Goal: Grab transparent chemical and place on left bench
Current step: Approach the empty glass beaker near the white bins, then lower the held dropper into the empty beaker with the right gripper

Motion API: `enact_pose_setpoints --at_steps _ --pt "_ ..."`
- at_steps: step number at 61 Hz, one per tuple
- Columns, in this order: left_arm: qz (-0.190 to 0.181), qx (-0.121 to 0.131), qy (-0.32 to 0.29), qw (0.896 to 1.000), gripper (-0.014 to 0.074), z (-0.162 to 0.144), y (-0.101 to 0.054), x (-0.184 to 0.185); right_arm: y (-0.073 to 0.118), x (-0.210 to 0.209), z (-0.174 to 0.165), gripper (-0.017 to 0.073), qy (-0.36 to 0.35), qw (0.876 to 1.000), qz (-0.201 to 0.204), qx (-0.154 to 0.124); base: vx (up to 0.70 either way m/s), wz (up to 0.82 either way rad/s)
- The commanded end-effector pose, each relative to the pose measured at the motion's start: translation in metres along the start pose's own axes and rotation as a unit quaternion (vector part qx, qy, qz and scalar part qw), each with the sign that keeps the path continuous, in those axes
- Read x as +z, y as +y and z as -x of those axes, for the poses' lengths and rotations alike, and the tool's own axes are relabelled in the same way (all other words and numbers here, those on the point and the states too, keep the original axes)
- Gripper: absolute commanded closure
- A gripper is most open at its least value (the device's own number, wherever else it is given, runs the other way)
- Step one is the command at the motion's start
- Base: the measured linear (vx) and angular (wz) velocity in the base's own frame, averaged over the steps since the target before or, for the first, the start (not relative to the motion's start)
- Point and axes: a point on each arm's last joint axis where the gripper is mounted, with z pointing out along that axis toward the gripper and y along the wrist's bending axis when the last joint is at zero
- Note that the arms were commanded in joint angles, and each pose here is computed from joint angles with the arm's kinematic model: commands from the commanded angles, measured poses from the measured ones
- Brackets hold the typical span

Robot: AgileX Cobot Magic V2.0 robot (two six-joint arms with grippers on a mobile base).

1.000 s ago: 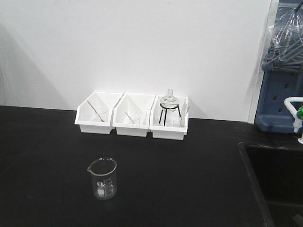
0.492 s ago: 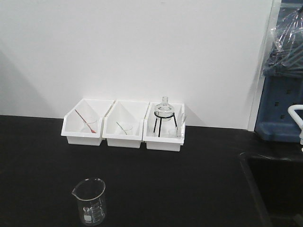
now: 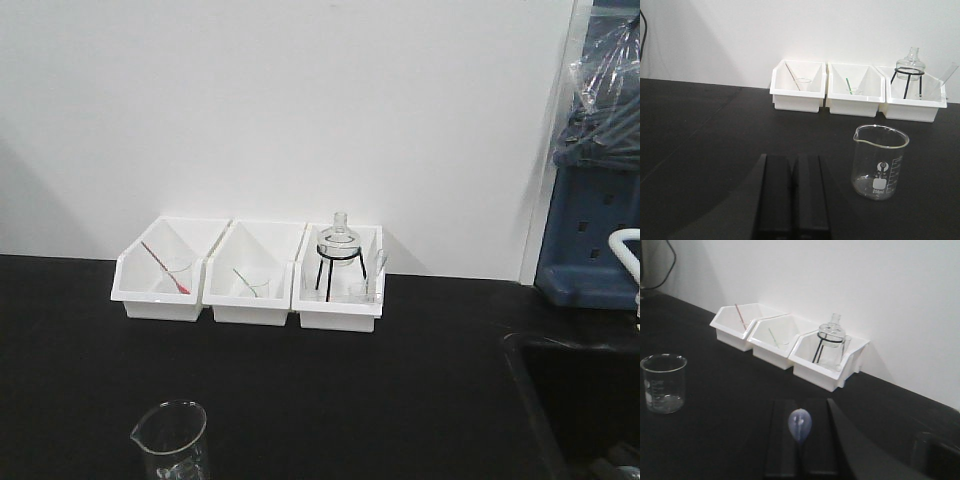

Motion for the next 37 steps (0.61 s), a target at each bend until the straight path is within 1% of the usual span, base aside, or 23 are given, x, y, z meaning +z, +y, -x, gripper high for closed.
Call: enact_pose_setpoints --at_steps 1,9,11,16,19,21,22,23,26,28,31,33,37 --pt "0.001 -0.004 -0.041 0.999 0.0597 0.003 0.0 -0.001 -0.003 0.014 0.021 0.0562 -0.028 0.999 0.045 0.0 0.05 -0.04" --pt "0.001 -0.004 -0.041 0.999 0.0597 0.003 0.0 -0.001 -0.015 0.041 0.044 0.0562 -0.042 0.995 0.088 0.003 0.04 -0.03" --pt "0.001 -0.004 -0.041 0.999 0.0597 0.003 0.0 -0.001 -0.019 0.049 0.05 0.0561 -0.048 0.994 0.098 0.007 0.03 -0.03" --pt "0.001 -0.004 -0.041 0.999 0.0597 0.003 0.0 -0.001 -0.028 0.072 0.06 0.0561 -0.06 0.99 0.122 0.032 0.02 -0.02" --pt "0.001 -0.004 -0.041 0.999 0.0597 0.003 0.0 -0.001 -0.028 0.086 0.067 0.0561 -0.066 0.988 0.134 0.035 0.01 -0.02" --pt "0.001 -0.004 -0.041 0.999 0.0597 0.003 0.0 -0.001 -0.024 0.097 0.068 0.0561 -0.06 0.987 0.144 0.034 0.0 -0.01" --pt "0.001 -0.004 -0.041 0.999 0.0597 0.003 0.0 -0.001 -0.02 0.104 0.07 0.0561 -0.06 0.986 0.152 0.03 0.0 0.0" --pt "0.001 -0.004 -0.041 0.999 0.0597 0.003 0.0 -0.001 -0.018 0.109 0.07 0.0561 -0.055 0.987 0.152 0.025 0.0 0.0" --pt "0.001 -0.004 -0.041 0.999 0.0597 0.003 0.0 -0.001 -0.007 0.127 0.073 0.0561 -0.045 0.986 0.158 0.001 0.0 0.0" --pt "0.001 -0.004 -0.041 0.999 0.0597 0.003 0.0 -0.001 0.003 0.139 0.075 0.0561 -0.036 0.987 0.158 -0.01 0.0 0.0" --pt "0.001 -0.004 -0.041 0.999 0.0597 0.003 0.0 -0.001 0.016 0.157 0.078 0.0561 -0.024 0.987 0.157 -0.014 0.0 0.0" --pt "0.001 -0.004 -0.041 0.999 0.0597 0.003 0.0 -0.001 0.024 0.168 0.083 0.0561 -0.025 0.987 0.157 -0.008 0.0 0.0" --pt "0.001 -0.004 -0.041 0.999 0.0597 0.003 0.0 -0.001 0.044 0.191 0.086 0.0561 -0.027 0.985 0.172 -0.013 0.0 0.0"
